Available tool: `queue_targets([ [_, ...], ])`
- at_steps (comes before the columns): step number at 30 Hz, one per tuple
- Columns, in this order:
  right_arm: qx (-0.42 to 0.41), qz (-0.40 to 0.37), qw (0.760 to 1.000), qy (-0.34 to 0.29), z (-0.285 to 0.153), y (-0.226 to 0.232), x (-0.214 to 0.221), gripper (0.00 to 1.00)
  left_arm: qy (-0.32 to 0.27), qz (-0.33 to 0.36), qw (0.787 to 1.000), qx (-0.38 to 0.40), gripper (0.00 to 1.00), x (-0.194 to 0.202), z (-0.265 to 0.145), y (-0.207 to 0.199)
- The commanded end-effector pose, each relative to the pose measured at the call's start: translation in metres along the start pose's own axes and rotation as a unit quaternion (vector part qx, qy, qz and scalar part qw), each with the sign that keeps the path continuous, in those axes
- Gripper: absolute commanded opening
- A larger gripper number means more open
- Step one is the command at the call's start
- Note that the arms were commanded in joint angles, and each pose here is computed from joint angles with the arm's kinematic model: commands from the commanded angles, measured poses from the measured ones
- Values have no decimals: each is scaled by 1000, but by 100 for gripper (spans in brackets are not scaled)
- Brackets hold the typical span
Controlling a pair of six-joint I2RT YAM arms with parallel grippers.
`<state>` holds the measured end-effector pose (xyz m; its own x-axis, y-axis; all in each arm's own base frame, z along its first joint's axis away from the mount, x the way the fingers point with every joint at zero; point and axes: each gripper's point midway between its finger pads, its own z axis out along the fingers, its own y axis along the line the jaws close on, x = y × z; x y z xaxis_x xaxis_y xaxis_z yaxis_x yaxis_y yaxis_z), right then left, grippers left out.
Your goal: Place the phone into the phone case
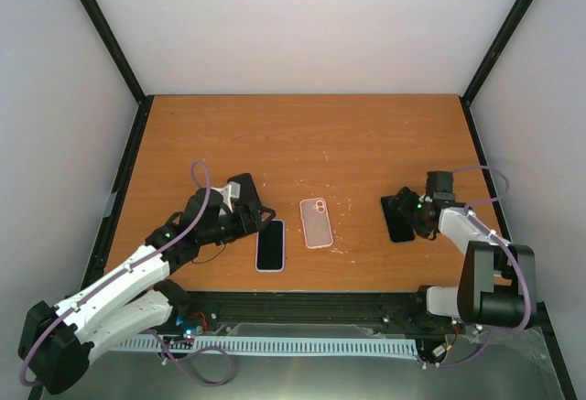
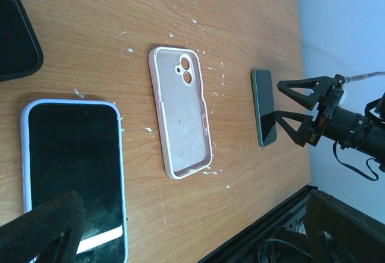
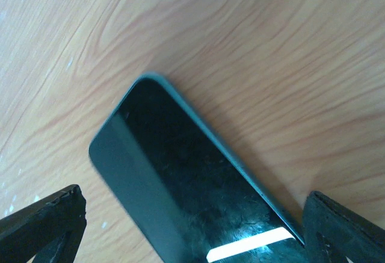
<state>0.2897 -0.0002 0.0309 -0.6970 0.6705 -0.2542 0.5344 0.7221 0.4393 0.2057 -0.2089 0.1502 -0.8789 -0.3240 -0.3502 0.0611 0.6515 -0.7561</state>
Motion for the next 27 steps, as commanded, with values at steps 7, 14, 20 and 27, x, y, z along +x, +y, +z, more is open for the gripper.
queue_targets([
  [7,77,-33,988,131,16,-9,92,94,6,-4,1000,15,100,2,4,-4],
  [14,124,-162,973,105,21,3,79,95,7,-3,1000,9,99,3,3,-2],
  [20,178,-203,959,81,26,7,70,96,8,-3,1000,3,99,1,3,-2],
  [27,197,-224,950,94,41,6,72,88,10,-4,1000,-2,99,1,4,-1],
])
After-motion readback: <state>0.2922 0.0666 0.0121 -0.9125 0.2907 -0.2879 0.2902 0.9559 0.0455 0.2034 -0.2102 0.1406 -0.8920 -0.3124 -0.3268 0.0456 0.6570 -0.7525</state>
